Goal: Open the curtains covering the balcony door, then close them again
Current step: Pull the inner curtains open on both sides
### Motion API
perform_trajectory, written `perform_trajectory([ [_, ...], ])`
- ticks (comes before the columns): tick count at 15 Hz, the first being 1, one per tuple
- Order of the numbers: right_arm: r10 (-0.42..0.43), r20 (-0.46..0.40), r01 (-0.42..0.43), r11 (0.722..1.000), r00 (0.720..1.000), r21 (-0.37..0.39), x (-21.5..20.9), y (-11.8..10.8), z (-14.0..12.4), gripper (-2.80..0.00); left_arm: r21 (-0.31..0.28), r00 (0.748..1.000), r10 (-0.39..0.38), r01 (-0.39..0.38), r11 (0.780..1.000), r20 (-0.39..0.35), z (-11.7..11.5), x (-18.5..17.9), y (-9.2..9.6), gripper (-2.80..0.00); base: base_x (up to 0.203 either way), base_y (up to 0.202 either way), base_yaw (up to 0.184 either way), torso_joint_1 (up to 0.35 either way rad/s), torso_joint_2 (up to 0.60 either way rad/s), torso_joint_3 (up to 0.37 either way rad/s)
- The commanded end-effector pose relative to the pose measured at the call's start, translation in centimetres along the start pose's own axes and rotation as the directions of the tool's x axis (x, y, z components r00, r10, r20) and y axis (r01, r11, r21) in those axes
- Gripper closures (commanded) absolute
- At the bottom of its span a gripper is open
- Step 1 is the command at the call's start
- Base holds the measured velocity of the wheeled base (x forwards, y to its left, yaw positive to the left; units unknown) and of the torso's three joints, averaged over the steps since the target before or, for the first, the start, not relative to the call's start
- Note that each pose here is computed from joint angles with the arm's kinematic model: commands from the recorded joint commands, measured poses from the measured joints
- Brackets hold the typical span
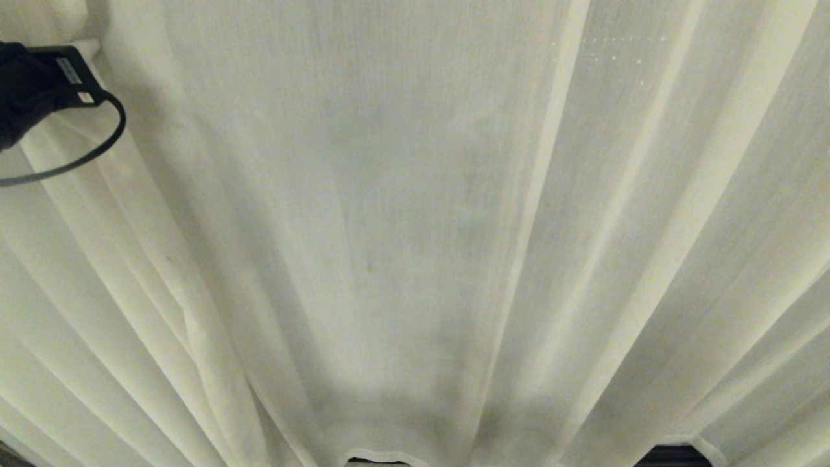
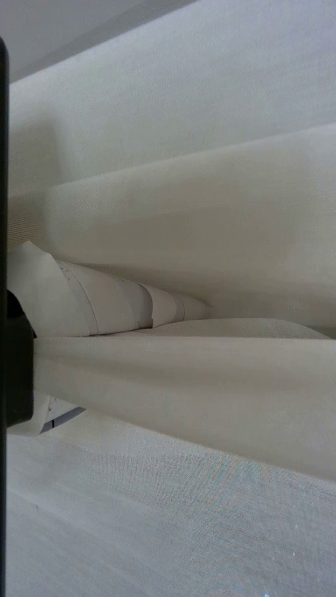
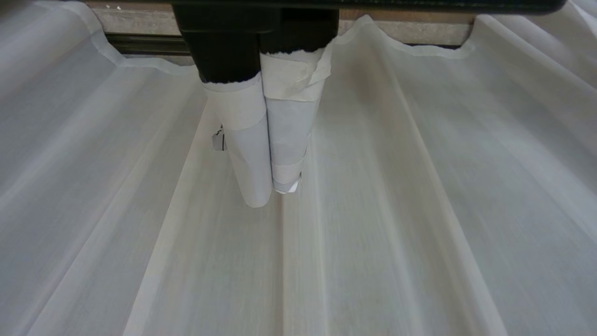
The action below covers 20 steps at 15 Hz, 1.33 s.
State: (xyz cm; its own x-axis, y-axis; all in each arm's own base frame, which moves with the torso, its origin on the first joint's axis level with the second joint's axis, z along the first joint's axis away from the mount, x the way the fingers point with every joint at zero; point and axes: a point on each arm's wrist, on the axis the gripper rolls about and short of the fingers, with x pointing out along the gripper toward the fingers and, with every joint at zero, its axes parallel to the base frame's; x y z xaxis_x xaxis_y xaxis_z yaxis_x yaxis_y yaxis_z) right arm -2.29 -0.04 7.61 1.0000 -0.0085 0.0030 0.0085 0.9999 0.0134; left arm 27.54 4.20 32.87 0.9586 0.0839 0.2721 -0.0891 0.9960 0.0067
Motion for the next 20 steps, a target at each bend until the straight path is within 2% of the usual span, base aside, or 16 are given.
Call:
perform_trajectory([
  [1, 0.001, -0.001, -0.001, 1.0, 1.0, 0.0, 0.0, 0.0, 0.0, 0.0, -0.003, 1.0, -0.011, 0.011, 1.0, 0.009, 0.2, -0.2, -0.3, 0.0, 0.0, 0.0, 0.0, 0.0, 0.0, 0.0],
  [2, 0.001, 0.0, -0.001, 1.0, 1.0, 0.0, 0.0, 0.0, 0.0, 0.0, -0.003, 1.0, -0.012, 0.012, 1.0, 0.011, 0.2, -0.2, -0.3, -2.8, 0.0, 0.0, 0.0, 0.0, 0.0, 0.0],
  [12, 0.001, -0.001, -0.001, 1.0, 1.0, 0.0, 0.0, 0.0, 0.0, 0.0, -0.006, 1.0, -0.019, 0.019, 1.0, 0.003, 0.5, -2.0, -0.4, -2.8, 0.0, 0.0, 0.0, 0.0, 0.0, 0.0],
  [20, 0.001, -0.001, -0.001, 1.0, 1.0, 0.0, 0.0, 0.0, 0.0, 0.0, -0.016, 0.998, -0.016, 0.015, 1.0, -0.057, -0.5, -8.6, -0.8, -2.8, 0.0, 0.0, 0.0, 0.0, 0.0, 0.0],
])
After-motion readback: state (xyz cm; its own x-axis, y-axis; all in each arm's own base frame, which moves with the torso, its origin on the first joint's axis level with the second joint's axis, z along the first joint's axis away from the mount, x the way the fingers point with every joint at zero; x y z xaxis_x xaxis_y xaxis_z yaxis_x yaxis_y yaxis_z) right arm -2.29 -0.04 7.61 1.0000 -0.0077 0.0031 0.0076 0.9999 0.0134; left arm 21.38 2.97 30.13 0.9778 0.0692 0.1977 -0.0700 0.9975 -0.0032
